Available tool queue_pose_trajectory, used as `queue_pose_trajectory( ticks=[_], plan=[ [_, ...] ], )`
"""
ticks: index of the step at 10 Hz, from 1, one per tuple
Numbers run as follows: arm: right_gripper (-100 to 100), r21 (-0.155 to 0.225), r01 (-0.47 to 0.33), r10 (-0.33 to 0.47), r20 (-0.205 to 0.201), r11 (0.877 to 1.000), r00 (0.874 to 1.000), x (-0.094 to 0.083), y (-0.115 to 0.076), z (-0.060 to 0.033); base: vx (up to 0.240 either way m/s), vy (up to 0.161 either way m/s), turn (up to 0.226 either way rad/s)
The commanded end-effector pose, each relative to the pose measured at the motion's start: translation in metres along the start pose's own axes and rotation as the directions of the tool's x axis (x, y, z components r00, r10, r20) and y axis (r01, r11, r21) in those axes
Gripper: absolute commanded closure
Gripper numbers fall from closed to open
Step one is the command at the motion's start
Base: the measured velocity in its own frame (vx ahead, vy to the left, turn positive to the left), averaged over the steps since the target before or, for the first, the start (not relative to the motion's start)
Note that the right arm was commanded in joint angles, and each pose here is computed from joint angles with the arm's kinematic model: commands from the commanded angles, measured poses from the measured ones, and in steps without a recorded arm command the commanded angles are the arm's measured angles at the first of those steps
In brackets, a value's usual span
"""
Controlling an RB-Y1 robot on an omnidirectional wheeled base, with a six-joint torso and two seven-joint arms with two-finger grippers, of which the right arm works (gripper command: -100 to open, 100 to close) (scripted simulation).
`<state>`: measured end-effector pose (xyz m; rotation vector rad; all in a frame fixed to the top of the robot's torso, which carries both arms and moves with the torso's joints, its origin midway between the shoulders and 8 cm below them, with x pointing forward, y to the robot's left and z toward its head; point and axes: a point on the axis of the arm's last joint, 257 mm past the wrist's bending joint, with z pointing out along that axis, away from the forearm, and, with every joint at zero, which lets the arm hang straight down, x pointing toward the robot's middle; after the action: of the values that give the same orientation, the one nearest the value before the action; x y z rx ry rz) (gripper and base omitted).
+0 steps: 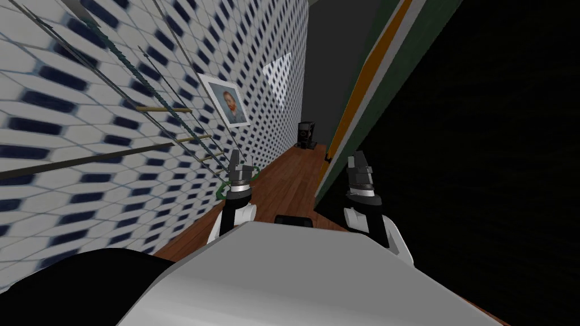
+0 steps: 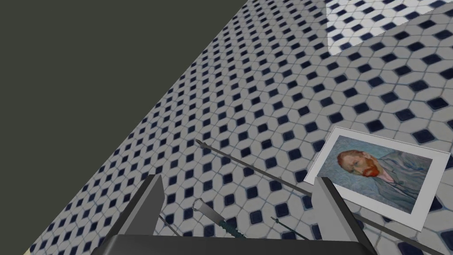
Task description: Push the door open
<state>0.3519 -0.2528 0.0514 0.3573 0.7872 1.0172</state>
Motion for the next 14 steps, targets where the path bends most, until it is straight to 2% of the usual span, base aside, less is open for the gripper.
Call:
queue_pose_trajectory(
  ticks=[1,4,7,11,14],
  plan=[
    [-100,0.017,0.032,-0.032,-0.016,0.999,0.999,0.004,-0.007,-0.0009,0.235,0.142,0.184],
    [-100,0.046,0.090,-0.088,-0.047,0.995,0.995,0.011,-0.020,-0.0022,0.220,0.134,0.171],
    [-100,0.082,0.161,-0.154,-0.084,0.984,0.984,0.018,-0.037,-0.0048,0.272,0.095,0.234],
    [-100,0.124,0.254,-0.237,-0.136,0.959,0.962,0.026,-0.060,-0.0093,0.259,0.042,0.218],
    [-100,0.153,0.324,-0.297,-0.176,0.934,0.939,0.031,-0.078,-0.0136,0.258,0.021,0.201]
  ],
)
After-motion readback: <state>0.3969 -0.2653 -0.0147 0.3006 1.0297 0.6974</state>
